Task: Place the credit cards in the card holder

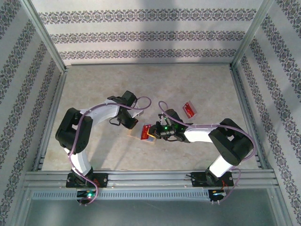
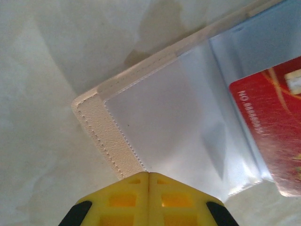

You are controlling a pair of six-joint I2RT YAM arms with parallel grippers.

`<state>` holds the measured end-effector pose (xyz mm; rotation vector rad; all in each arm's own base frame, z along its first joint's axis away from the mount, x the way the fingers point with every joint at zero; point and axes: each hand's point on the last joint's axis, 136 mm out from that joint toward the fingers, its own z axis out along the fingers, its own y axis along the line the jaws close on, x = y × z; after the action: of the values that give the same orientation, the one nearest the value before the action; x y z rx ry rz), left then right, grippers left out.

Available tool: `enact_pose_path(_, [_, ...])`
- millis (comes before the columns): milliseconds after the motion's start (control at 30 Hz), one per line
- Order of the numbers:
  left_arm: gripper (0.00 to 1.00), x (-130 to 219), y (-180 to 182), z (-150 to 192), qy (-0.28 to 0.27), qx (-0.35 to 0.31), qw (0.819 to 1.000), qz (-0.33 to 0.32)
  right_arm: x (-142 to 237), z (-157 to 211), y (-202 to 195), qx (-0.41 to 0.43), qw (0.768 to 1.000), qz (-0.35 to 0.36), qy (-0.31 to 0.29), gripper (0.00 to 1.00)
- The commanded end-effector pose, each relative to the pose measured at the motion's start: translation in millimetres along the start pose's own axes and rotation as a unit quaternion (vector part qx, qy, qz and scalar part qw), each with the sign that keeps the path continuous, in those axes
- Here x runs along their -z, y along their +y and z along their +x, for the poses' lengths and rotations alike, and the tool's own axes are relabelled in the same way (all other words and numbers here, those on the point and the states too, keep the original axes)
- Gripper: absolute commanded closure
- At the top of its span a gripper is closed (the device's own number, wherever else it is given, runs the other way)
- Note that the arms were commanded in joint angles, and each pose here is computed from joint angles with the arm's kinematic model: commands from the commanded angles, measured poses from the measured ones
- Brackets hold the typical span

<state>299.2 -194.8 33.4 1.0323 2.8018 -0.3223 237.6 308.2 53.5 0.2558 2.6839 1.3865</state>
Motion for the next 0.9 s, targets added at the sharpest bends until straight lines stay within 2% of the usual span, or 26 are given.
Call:
enact_pose_path(0, [1.00, -8.9, 5.6, 2.5, 0.011, -0.003, 1.000, -0.017, -3.4, -3.8, 6.4, 0.009, 1.000, -0.015, 0.004, 1.00])
enact_pose_path(233, [1.00, -23.3, 7.3, 10.5, 0.023, -0.002, 1.000, -0.016, -4.1, -3.3, -6.7, 0.002, 1.000, -0.008, -0.001, 1.00])
enact_pose_path(733, [1.00, -25.8, 8.1, 14.5, 0.021, -0.007, 1.000, -0.019, -10.1, -3.8, -18.5, -0.013, 1.000, -0.013, -0.009, 1.00])
enact_pose_path(867, [1.00, -23.3, 9.0, 13.2, 0.019, -0.007, 1.000, -0.023, -10.6, -7.5, -12.2, -0.013, 0.999, -0.035, -0.023, 1.00])
